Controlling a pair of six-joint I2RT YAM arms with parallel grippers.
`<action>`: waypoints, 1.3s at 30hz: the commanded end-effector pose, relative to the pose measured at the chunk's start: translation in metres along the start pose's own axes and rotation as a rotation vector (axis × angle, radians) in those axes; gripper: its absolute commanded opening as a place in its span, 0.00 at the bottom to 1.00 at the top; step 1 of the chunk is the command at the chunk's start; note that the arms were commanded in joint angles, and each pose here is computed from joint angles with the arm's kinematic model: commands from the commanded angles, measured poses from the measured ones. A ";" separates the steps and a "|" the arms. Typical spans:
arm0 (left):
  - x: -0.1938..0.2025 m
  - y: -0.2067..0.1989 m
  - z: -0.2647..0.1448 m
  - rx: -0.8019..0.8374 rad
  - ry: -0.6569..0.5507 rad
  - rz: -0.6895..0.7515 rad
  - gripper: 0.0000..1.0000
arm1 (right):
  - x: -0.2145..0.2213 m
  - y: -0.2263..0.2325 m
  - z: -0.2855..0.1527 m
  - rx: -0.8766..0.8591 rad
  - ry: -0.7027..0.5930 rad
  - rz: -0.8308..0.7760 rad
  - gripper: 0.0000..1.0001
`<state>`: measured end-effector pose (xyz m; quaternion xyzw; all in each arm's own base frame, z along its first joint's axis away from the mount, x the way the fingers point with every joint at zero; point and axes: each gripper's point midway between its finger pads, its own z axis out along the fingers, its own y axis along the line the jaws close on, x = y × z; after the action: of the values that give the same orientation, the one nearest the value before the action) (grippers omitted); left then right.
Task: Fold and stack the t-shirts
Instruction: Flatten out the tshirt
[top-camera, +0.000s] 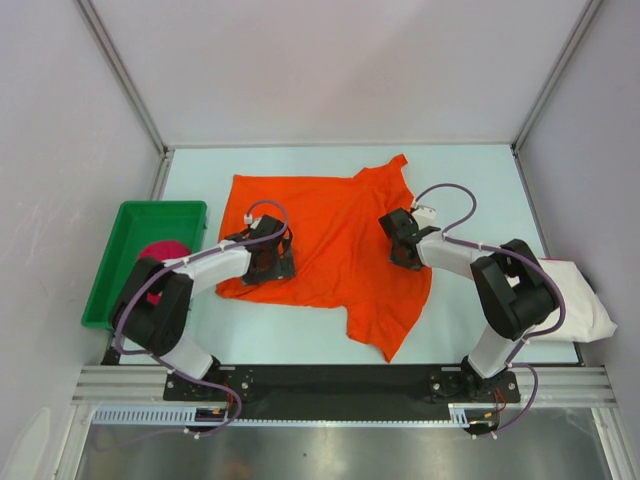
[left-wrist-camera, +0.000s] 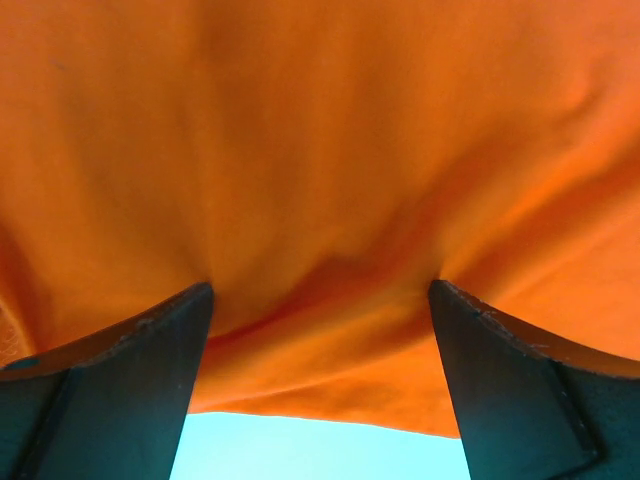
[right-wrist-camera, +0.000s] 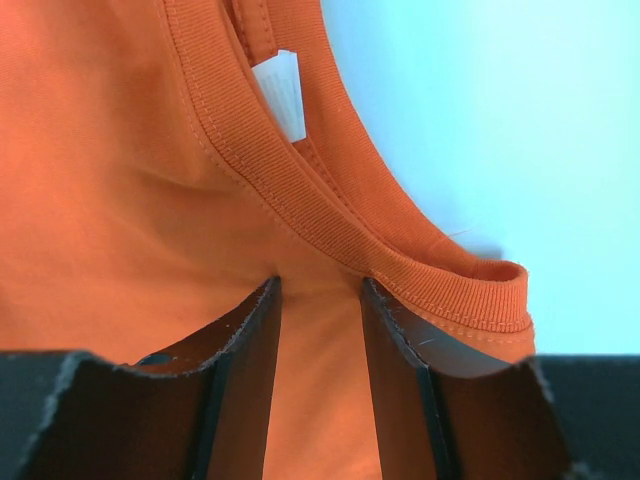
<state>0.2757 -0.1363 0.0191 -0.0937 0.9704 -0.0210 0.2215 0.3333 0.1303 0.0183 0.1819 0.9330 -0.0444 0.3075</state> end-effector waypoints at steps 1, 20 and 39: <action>0.001 -0.007 0.006 0.003 0.038 -0.021 0.93 | 0.011 -0.027 0.006 0.090 0.043 -0.038 0.43; 0.032 -0.050 0.011 0.046 0.109 0.091 0.87 | 0.010 -0.098 0.008 0.261 0.111 0.013 0.43; 0.010 -0.085 -0.024 0.080 -0.031 0.136 0.94 | -0.066 -0.091 -0.039 0.114 -0.102 0.091 0.50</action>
<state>0.2741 -0.2153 0.0163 0.0000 0.9769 -0.0174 0.2129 0.3095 0.0190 0.0313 0.2590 0.9221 -0.1202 0.2612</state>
